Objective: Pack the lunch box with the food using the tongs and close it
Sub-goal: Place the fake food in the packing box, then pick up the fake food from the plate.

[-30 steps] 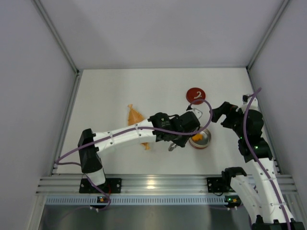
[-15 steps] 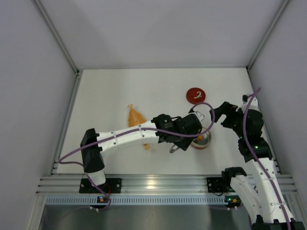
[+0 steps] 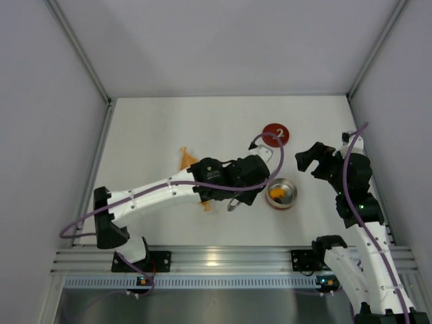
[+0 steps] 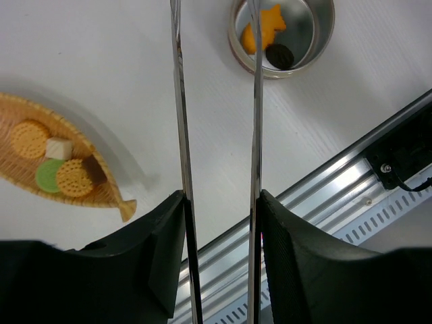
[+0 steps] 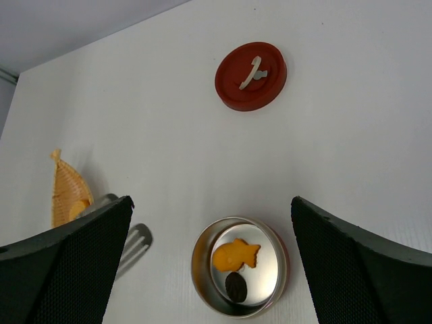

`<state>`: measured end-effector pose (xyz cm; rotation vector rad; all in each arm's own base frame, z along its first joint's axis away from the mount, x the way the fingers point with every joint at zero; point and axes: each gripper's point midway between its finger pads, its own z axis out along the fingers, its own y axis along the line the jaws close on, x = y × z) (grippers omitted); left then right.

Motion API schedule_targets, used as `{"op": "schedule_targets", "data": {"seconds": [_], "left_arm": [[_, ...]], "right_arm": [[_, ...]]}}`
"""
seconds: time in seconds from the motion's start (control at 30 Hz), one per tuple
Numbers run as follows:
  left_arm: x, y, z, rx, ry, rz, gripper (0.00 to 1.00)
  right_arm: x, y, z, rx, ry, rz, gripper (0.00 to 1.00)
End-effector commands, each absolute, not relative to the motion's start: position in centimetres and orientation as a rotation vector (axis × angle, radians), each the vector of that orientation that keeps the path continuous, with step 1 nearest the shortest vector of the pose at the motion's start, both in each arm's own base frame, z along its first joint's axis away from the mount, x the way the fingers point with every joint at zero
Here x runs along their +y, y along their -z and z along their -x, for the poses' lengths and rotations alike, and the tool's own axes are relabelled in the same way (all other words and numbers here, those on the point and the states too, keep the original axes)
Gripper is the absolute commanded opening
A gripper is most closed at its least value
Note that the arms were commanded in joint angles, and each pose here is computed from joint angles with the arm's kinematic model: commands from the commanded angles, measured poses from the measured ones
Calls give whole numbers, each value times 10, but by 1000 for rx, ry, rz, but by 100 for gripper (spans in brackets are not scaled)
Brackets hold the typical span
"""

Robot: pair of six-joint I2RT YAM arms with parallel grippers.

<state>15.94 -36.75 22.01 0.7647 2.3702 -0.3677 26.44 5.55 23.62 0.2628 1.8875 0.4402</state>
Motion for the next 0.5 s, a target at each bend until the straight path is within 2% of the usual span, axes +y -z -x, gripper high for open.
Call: {"op": "schedule_targets", "data": {"seconds": [0.0,0.23,0.47], "left_arm": [[-317,-259,-164,2316,301,-591,51],[-248,-229,-156,2406,166,-472,52],[-204,-213,-172,2462,145,-332,52]], "right_arm": [[58,-254,-264,1848,-442,-232,99],[63,-253,-265,1847,-478,-224,99],[66,-252,-267,1849,-496,-222,99]]}}
